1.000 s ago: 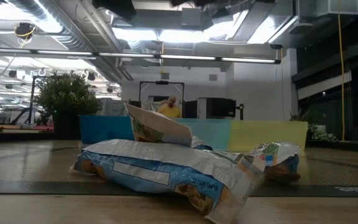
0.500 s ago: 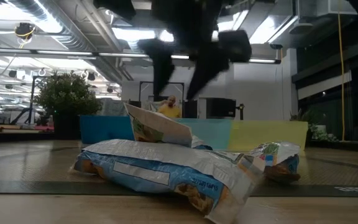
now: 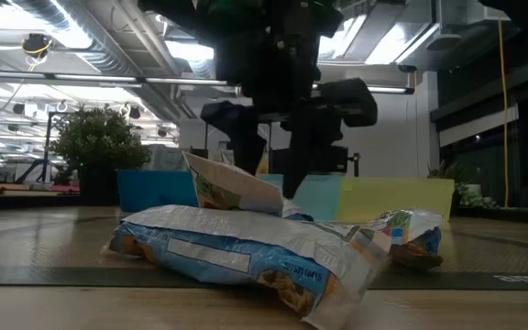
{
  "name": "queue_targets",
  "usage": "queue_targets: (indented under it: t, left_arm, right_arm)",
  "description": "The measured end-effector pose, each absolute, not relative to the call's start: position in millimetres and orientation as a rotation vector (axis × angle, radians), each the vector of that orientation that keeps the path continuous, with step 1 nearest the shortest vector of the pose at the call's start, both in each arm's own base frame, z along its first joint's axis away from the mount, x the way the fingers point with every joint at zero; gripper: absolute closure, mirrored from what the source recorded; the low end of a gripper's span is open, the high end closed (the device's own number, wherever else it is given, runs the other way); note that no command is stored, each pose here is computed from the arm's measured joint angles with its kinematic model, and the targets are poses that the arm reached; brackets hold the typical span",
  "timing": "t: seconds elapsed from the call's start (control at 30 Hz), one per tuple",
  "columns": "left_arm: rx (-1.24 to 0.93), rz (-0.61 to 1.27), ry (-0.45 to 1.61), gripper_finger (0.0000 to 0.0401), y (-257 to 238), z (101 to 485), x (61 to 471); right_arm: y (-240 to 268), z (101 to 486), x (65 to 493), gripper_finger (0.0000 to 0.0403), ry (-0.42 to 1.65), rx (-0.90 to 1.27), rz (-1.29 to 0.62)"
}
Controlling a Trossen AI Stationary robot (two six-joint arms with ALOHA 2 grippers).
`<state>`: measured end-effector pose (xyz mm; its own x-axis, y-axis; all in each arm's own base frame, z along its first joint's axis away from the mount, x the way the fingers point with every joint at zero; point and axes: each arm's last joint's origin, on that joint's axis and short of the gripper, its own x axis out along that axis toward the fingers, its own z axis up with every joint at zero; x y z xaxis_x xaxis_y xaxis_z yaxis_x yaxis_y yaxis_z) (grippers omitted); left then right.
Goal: Pick and place Granola Bars by type
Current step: Put the blue granola bar into the green bin
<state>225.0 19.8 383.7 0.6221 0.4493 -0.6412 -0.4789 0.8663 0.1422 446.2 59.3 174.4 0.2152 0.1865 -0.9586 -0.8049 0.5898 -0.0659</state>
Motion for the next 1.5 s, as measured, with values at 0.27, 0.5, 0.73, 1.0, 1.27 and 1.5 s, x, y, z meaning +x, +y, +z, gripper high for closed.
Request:
queue_targets:
  t: [0.27, 0.5, 0.73, 1.0, 1.27, 1.5]
  left_arm:
    - [-0.027, 0.527, 0.729, 0.0262, 19.8, 383.8, 224.9]
    - [-0.028, 0.527, 0.728, 0.0262, 19.8, 383.8, 224.9]
    - [-0.027, 0.527, 0.728, 0.0262, 19.8, 383.9, 224.9]
    - [-0.017, 0.53, 0.729, 0.0262, 19.9, 383.9, 224.9]
    - [-0.018, 0.53, 0.729, 0.0262, 19.9, 383.9, 224.9]
    - [-0.018, 0.528, 0.729, 0.0262, 19.9, 383.9, 224.9]
  right_arm:
    - [61.4, 163.2, 447.4, 0.0187, 1.161, -0.601, 0.814]
    - [61.9, 154.0, 449.6, 0.021, 1.16, -0.59, 0.839]
    - [61.7, 144.9, 450.6, 0.0246, 1.165, -0.555, 0.873]
    - [56.5, 149.4, 450.1, 0.0318, 1.174, -0.557, 0.845]
    - [35.1, 161.6, 444.6, 0.0381, 1.289, -0.4, 0.806]
    - [15.6, 202.2, 435.0, 0.0373, 1.28, -0.269, 0.703]
